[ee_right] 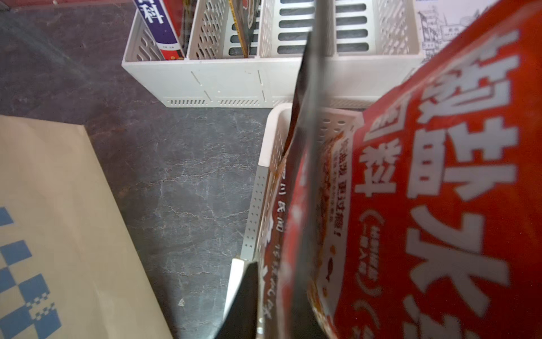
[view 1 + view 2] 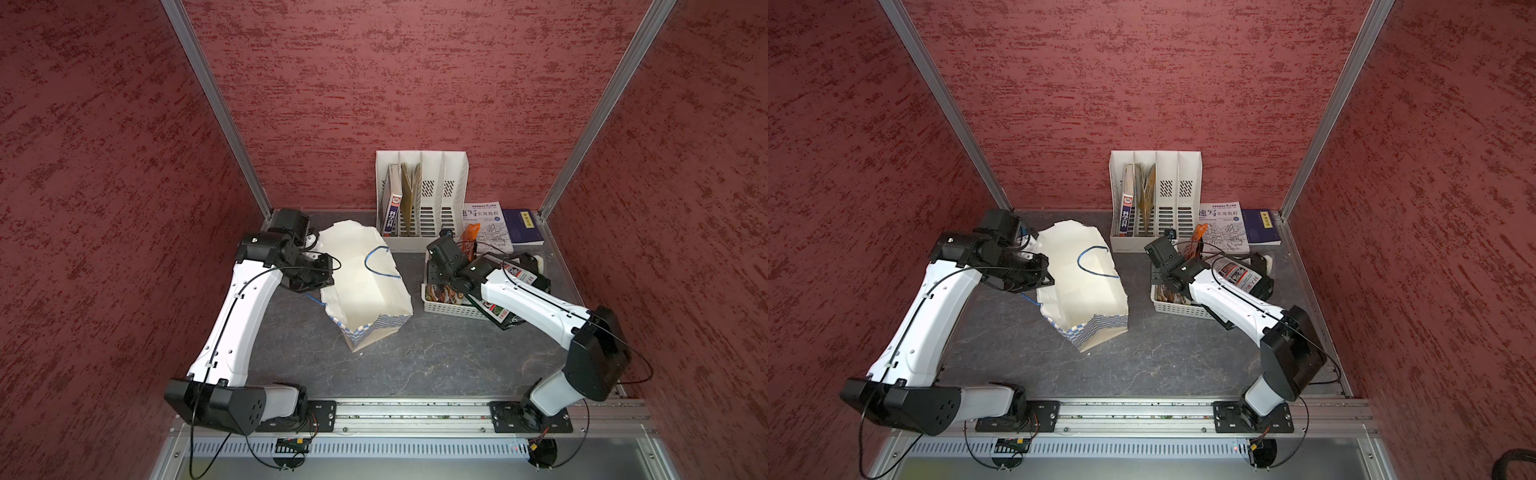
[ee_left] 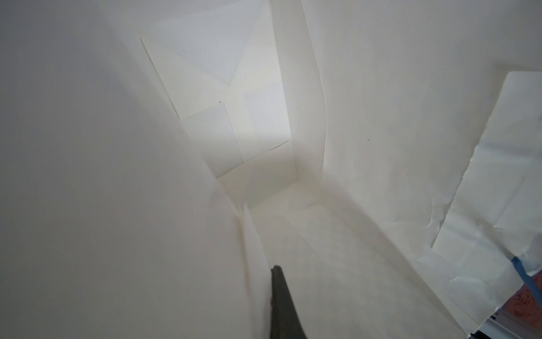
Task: Place the condiment packets inside the bag
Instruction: Pick up the condiment packet from the storage box, then place the condiment packet in the paper bag.
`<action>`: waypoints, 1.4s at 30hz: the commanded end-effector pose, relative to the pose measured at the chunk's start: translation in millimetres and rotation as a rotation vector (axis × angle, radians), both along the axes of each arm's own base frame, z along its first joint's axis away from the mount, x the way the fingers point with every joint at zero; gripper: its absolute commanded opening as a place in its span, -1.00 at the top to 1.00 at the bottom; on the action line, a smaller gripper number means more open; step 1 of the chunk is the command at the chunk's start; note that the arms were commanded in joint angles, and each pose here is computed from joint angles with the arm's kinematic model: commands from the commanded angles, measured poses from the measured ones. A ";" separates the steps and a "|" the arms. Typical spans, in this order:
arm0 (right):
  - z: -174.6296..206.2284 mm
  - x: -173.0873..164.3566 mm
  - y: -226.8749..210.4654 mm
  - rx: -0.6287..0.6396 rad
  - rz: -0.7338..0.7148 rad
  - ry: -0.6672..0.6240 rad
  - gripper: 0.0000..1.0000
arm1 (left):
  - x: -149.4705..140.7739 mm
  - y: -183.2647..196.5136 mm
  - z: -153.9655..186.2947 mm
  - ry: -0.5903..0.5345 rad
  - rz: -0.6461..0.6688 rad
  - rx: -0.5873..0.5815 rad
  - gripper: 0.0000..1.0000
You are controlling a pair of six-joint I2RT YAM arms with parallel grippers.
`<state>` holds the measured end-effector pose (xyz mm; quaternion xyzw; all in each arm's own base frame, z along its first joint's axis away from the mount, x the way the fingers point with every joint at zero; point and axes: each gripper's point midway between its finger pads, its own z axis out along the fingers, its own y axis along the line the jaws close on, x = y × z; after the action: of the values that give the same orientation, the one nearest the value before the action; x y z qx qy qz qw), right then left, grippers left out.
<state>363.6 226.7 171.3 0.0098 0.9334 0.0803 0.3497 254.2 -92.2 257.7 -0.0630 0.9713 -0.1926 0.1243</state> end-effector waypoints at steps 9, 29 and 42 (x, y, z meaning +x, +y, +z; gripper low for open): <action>105.1 -22.4 -10.8 0.068 0.154 -0.275 1.00 | 11.6 -6.7 -6.7 -0.008 -0.027 -0.036 0.87; 360.4 -183.4 19.9 0.276 1.013 -1.025 1.00 | 16.8 -36.2 6.5 -0.057 -0.179 -0.080 1.00; 386.6 -259.0 75.3 0.451 1.567 -1.228 1.00 | 28.3 -34.5 -0.3 -0.022 -0.174 -0.046 1.00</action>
<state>142.1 305.9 516.7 -0.5411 0.4245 0.4409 0.5767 279.7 -126.5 249.2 0.0072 0.9680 -0.2283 0.1036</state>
